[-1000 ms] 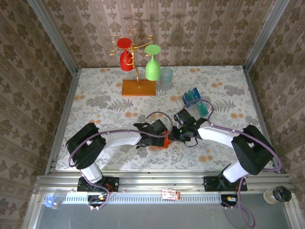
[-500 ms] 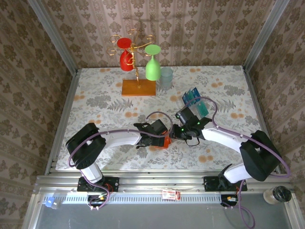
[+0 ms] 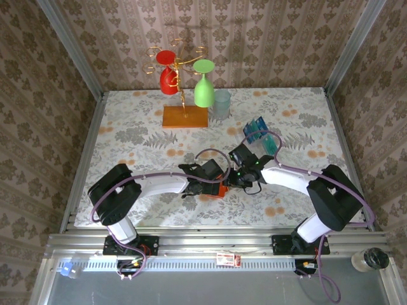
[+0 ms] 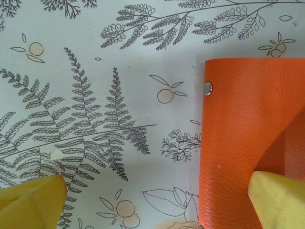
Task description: Put the credit cards into the card holder
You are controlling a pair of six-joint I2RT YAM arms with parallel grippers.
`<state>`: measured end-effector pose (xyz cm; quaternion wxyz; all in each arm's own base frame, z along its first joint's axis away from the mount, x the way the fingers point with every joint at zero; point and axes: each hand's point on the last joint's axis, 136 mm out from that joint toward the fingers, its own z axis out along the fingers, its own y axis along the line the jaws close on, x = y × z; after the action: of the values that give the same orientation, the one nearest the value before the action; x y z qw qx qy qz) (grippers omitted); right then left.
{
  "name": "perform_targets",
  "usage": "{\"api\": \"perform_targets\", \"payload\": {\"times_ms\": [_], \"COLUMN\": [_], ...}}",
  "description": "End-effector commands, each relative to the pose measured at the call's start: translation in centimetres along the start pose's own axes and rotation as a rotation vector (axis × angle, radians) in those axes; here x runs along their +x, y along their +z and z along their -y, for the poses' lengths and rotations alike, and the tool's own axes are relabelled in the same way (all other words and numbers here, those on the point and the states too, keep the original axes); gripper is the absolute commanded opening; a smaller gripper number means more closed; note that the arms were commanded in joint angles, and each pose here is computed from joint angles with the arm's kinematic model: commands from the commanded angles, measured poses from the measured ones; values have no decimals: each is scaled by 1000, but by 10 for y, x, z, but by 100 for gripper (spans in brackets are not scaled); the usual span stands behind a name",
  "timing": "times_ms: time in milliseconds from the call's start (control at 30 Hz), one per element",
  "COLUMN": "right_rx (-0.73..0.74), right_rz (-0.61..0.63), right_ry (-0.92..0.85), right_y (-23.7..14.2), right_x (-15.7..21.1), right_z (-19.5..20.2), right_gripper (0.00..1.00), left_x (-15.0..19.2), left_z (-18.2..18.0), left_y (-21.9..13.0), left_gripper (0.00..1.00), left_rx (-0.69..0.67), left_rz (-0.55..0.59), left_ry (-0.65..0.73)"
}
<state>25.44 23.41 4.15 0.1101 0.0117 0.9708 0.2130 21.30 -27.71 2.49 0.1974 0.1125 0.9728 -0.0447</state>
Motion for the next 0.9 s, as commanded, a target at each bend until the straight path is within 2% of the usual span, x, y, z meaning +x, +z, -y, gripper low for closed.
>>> {"api": "perform_targets", "payload": {"times_ms": [0,100,233,267,867], "right_rx": [12,26,38,39,14], "right_rz": [-3,0,12,15,38], "right_ry": [-8,-12,-17,-17,-52], "right_y": [1,0,-4,-5,-24], "right_x": [-2,-1,-3,-4,-33], "right_z": [-2,1,5,6,7], "right_gripper": [25,18,1,0,0], "left_x": [41,42,42,42,32], "left_z": [-27,-27,-26,-25,7], "left_y": [12,13,12,12,13], "left_gripper": [100,100,100,100,100], "left_rx": [-115,-115,-114,-111,-57], "left_rz": [-142,-145,-148,-149,-140], "left_ry": [74,74,70,71,80]}}
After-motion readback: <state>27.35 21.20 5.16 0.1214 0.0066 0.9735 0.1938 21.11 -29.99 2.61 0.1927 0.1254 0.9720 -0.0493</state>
